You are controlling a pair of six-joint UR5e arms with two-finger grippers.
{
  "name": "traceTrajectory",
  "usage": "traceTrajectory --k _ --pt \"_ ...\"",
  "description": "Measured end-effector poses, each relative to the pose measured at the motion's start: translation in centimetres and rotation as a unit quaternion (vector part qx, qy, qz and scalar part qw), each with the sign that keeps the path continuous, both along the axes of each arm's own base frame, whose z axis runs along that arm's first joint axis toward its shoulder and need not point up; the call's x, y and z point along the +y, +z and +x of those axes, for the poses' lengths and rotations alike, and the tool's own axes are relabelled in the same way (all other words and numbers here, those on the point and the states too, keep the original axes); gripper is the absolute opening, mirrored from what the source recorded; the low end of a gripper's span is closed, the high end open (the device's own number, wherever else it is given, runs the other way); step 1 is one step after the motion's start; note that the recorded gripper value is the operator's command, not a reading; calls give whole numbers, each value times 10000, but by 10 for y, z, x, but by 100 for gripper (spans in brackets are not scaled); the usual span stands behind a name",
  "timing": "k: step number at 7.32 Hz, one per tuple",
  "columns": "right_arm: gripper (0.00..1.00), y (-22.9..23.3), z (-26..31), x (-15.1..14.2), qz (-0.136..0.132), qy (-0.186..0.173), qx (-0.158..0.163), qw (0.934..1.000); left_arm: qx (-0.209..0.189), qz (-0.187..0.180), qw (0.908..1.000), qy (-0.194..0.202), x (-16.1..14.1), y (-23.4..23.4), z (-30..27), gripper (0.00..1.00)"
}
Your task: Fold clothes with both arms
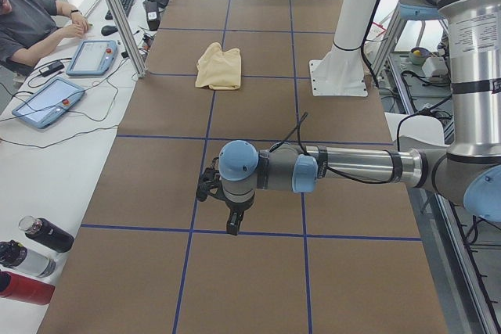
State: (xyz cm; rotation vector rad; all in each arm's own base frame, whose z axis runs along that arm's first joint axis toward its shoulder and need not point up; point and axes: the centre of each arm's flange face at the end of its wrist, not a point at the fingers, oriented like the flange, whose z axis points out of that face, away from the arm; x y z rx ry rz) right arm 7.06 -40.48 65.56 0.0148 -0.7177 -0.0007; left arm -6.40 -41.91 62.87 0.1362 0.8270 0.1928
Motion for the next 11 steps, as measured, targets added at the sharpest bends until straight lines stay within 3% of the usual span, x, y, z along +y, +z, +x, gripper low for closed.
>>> traceTrajectory --k 11 --pt "100 -4 0 -1 105 20 -23 9999 -13 -40 10000 9 0 5 0 100"
